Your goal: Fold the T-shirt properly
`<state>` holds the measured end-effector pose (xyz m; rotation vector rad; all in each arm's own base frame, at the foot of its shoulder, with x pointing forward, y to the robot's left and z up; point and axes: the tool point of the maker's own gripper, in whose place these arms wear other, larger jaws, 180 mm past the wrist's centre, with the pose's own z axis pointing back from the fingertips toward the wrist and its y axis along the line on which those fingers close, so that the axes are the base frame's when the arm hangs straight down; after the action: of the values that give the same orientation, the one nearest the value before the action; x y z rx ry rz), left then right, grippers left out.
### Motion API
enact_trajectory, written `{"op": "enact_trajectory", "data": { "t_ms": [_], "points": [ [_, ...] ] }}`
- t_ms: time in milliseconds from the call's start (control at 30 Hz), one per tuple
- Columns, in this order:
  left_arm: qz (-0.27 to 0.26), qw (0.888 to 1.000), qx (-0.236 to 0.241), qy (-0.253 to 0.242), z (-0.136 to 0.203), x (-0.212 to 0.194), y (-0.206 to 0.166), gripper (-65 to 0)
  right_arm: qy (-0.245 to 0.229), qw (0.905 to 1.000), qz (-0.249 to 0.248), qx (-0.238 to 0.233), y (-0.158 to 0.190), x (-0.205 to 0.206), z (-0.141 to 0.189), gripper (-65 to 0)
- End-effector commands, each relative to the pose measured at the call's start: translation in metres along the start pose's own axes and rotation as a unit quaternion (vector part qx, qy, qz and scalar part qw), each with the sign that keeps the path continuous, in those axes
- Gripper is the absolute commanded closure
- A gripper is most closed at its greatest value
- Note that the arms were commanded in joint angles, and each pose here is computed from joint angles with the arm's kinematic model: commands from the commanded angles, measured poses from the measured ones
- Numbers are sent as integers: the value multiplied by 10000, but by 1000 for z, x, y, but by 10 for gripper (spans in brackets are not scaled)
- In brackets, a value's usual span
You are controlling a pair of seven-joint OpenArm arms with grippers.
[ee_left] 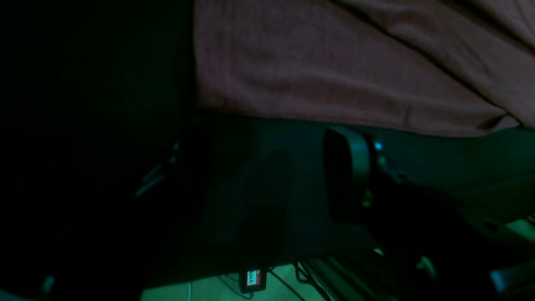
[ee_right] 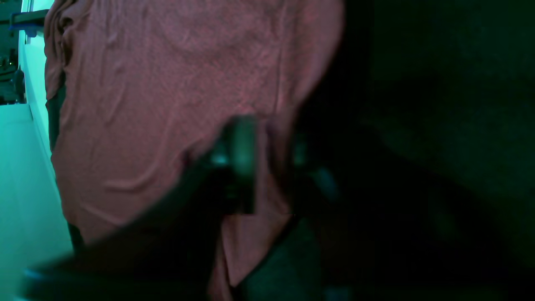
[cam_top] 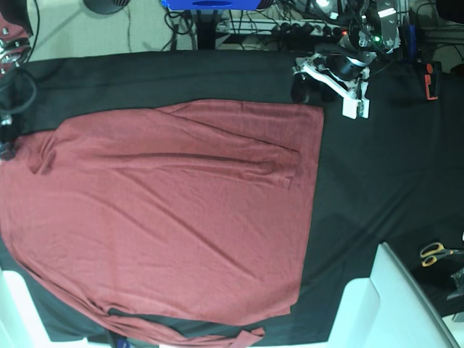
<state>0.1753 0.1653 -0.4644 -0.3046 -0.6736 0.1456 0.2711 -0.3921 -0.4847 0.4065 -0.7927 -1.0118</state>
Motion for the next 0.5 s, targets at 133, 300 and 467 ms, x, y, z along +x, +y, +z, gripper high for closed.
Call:
{"op": "enact_trajectory", "data": {
  "t_ms": [133,300,467],
  "points": [
    [42,9999,-75,-88,0,2,-3,-421,-299,9994,62,160,12,25,2,-6],
    [929,9951,-334,-62,-5,-11,2,-592,-280,9995,63,140,10,24,2,-6],
    [1535,9867,-512,-138,-3,-11,14,-645,-241,9996,76,123,9,22,3,-5]
  ]
}}
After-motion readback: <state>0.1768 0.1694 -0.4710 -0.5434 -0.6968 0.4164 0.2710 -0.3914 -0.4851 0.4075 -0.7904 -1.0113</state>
